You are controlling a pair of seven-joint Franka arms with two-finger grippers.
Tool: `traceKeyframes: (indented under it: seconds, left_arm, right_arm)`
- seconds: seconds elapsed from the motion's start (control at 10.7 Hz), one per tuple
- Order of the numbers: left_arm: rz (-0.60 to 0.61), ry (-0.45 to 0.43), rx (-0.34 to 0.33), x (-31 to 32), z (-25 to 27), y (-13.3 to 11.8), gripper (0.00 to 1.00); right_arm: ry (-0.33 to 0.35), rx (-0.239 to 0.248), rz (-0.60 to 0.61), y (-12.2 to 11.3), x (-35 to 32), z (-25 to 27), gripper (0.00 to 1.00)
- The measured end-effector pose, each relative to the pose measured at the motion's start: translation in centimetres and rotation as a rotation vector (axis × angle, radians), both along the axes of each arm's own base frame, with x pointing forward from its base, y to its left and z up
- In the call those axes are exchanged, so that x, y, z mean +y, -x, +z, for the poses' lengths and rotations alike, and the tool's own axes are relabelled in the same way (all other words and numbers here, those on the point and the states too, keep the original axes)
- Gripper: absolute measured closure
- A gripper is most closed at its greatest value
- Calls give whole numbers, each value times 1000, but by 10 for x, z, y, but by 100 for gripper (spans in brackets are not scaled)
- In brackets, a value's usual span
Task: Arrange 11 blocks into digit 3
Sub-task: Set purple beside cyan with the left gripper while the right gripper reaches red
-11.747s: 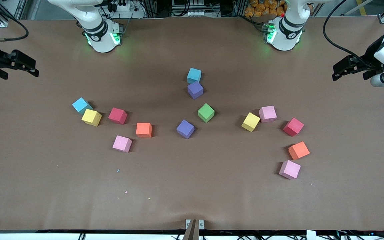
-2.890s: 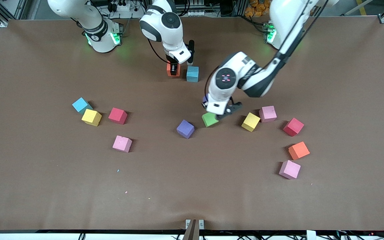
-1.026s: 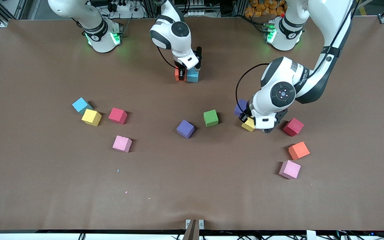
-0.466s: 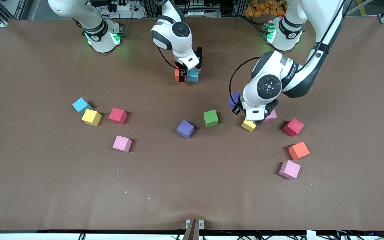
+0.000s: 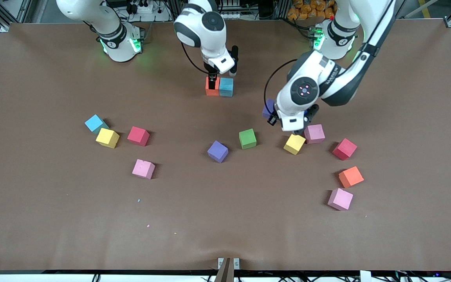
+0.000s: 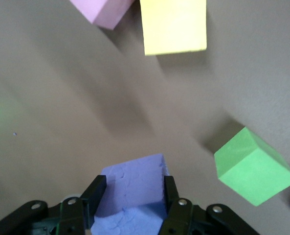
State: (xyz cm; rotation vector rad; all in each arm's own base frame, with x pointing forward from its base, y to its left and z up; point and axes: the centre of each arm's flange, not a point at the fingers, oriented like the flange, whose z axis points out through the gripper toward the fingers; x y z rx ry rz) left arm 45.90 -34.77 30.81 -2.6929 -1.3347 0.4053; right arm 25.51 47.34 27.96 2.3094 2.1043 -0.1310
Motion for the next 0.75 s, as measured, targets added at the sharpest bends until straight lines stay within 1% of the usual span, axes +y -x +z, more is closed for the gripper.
traceKeyframes:
  seconds: [0.09, 0.19, 0.28, 0.37, 0.56, 0.65, 0.75]
  left_arm:
    - [4, 3, -4, -5, -6, 8, 46]
    - [12, 7, -11, -11, -12, 17, 46]
    - [29, 9, -17, -15, -17, 24, 46]
    - [45, 12, -25, -19, -21, 29, 46]
    - [74, 16, -41, -33, -27, 43, 46]
    - [88, 15, -45, -44, -31, 54, 46]
    - [103, 12, -46, -58, -34, 67, 46]
  right_arm:
    - [1, -1, -30, -11, -7, 9, 0]
    - [3, 0, -77, -31, -21, 14, 0]
    - [4, 0, -141, -61, -41, 16, 0]
    - [-2, -3, -204, -99, -67, 19, 0]
    - [-35, -28, -303, -178, -126, 34, 0]
    - [-51, -43, -337, -214, -153, 41, 0]
    - [-57, -51, -362, -246, -180, 42, 0]
